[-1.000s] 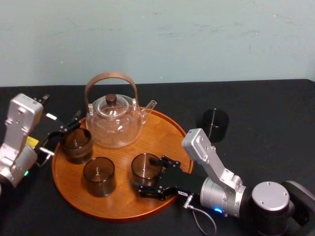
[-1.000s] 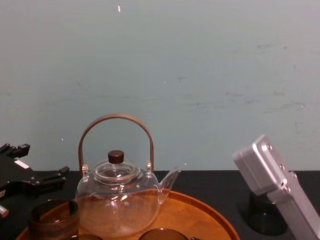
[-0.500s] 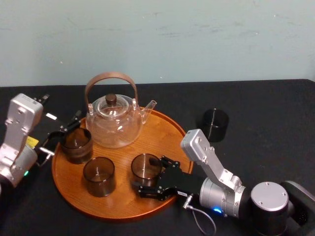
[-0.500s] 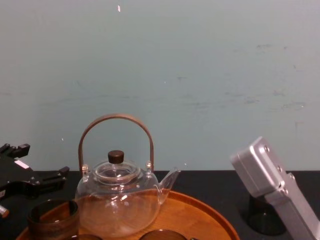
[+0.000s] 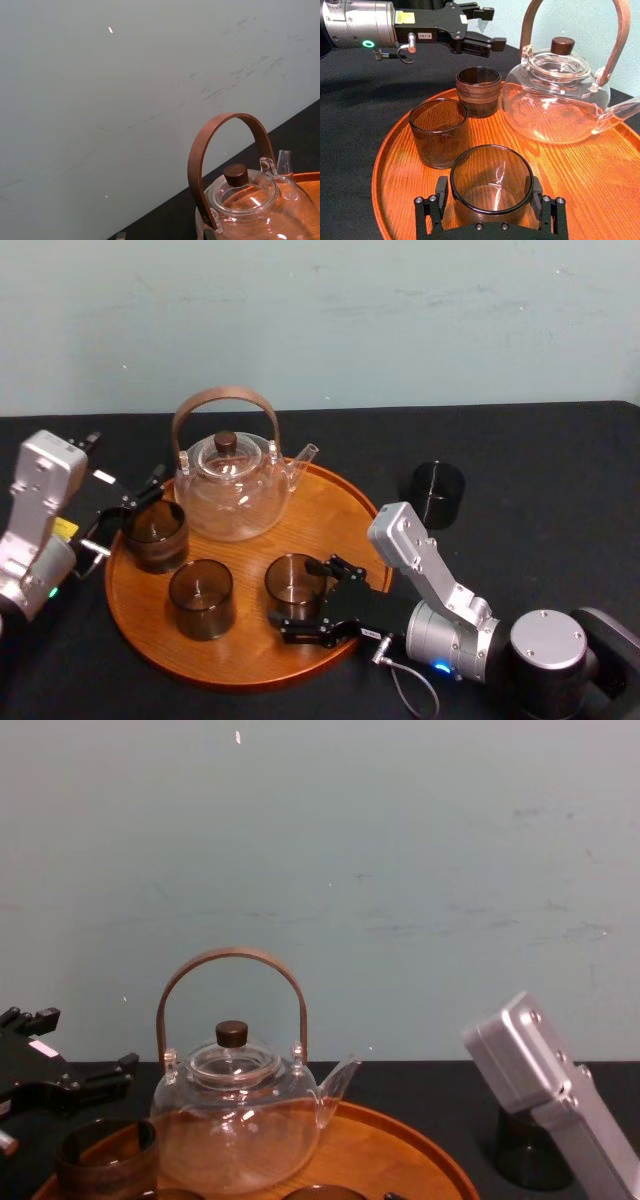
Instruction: Pick up the glass from the table and place it on the tray.
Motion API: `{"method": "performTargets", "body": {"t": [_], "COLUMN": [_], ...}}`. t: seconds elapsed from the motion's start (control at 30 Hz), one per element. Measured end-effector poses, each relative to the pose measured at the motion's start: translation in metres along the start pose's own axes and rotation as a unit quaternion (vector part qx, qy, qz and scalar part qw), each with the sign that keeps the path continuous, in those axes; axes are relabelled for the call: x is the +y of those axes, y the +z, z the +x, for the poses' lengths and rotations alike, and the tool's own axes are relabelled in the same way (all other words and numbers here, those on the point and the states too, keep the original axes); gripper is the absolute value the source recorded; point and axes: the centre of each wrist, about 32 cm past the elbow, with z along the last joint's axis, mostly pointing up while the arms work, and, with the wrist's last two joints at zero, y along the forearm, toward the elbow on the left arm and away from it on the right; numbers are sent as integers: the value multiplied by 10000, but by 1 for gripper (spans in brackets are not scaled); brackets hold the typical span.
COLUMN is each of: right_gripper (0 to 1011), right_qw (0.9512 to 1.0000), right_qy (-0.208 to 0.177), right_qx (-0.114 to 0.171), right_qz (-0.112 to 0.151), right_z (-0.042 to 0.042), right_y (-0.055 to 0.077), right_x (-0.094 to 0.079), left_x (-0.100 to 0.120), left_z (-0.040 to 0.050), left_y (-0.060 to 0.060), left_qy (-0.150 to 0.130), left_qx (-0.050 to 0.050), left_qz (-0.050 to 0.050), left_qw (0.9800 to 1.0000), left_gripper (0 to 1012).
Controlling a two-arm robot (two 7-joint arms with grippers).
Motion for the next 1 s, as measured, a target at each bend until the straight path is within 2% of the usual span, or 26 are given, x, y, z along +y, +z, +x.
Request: {"method": "performTargets", "body": {"t": [0.23,0.43,0.67,0.87,1.0], "right_gripper": [1002,1002,1002,1002,1002], "right_qw": [10000,9996,9972,9954,9948], "right_qy": [-2,-42,-121,-155,-293], "right_qx": [6,-91,-368,-453,-434], "right_qz": [8,281,644,833,871], "right_z": [0,2,-18,-47,-27], "right_y": [-2,40,162,208,197], "right_x": [-3,-71,-213,-338,-432], "left_x": [0,0,0,0,0], "left_z": [0,0,0,0,0], "left_y": [0,0,0,0,0], "left_qy": [0,0,0,0,0], "left_qx": [0,0,0,0,0], "left_qz": [0,0,0,0,0], "left_qw": [10000,10000,10000,10000,10000], "left_gripper": [1001,1002,1002,1001,1001]}}
